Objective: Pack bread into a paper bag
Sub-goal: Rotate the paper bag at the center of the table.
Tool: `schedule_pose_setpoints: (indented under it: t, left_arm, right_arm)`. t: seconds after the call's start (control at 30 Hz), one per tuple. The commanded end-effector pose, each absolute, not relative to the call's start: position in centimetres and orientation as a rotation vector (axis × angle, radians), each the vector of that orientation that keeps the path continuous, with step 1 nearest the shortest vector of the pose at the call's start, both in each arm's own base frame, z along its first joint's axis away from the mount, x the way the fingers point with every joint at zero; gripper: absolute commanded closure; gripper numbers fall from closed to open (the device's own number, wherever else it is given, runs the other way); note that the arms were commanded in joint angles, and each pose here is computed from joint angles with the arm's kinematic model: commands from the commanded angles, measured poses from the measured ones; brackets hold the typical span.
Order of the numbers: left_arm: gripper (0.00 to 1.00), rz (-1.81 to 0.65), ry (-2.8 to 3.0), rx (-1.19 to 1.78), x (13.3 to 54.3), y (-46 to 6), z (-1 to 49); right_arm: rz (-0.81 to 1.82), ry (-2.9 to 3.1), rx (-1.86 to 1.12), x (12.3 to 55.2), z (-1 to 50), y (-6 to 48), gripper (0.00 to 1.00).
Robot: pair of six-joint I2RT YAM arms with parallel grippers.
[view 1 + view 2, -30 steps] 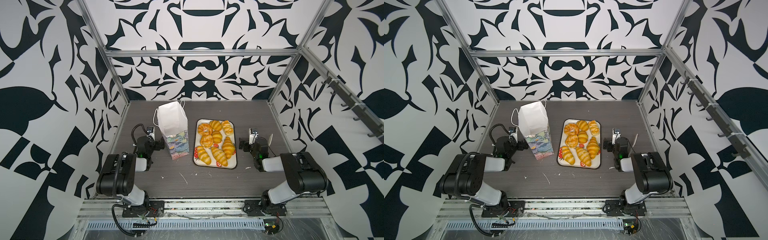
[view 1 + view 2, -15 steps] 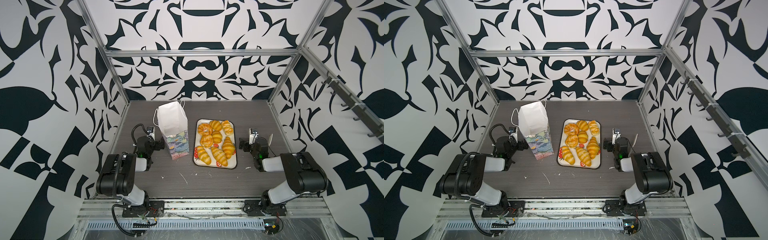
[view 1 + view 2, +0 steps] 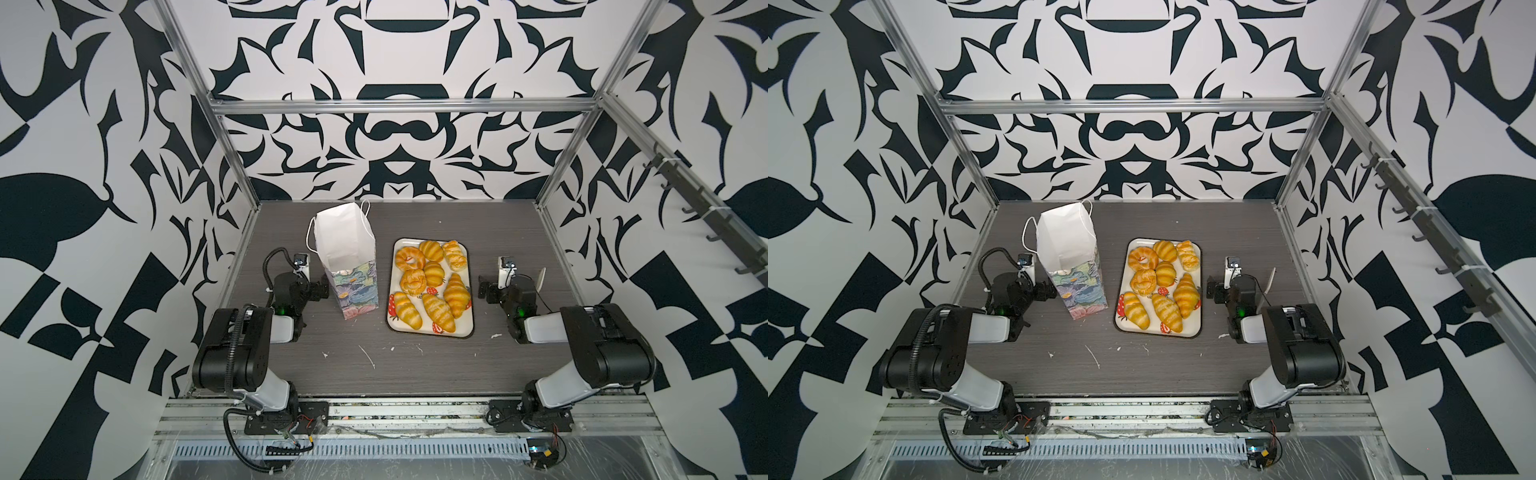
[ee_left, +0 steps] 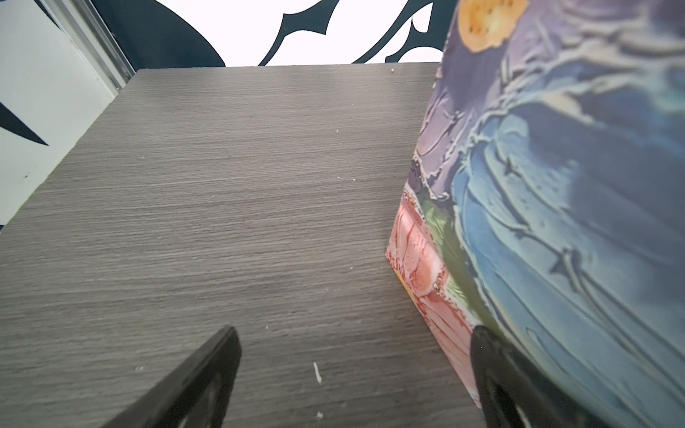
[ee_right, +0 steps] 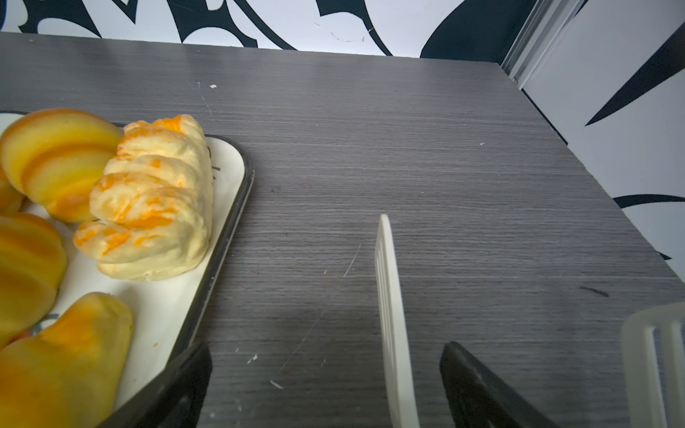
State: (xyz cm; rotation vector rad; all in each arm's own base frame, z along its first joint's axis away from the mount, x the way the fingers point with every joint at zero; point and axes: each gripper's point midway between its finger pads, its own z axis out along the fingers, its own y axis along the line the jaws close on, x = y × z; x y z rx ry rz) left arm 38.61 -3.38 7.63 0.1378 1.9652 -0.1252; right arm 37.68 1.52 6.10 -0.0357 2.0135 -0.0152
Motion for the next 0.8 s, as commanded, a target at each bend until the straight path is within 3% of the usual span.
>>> schedule_pose_setpoints:
  t: [0.0, 0.13, 0.33, 0.5, 0.67, 0.77]
  left_arm:
    - [0.01, -0.086, 1.928, 0.089, 39.4, -2.6, 8.7]
    - [0.01, 0.044, 1.851, -0.116, 38.2, 0.8, 10.2]
    - [0.01, 0.160, 1.711, -0.150, 35.3, 0.6, 15.0]
    - [0.01, 0.116, 1.712, -0.328, 34.0, 1.9, 16.6]
    - [0.01, 0.041, 1.763, -0.501, 32.6, 2.5, 18.0]
    - [0.01, -0.012, 1.819, -0.578, 31.4, 2.4, 18.8]
  right_arm:
    - [-0.052, 1.961, 0.012, 38.8, 7.8, 0.7, 0.00]
    - [-0.094, 1.938, 0.079, 38.8, 9.1, -0.4, 0.00]
    - [-0.271, 1.957, 0.307, 37.6, 13.4, -4.2, 0.01]
    - [-0.367, 2.010, 0.521, 37.0, 16.0, -6.4, 0.05]
    - [-0.317, 2.083, 0.905, 35.3, 18.4, -7.2, 0.00]
    - [-0.197, 2.158, 0.849, 36.3, 17.2, -5.3, 0.00]
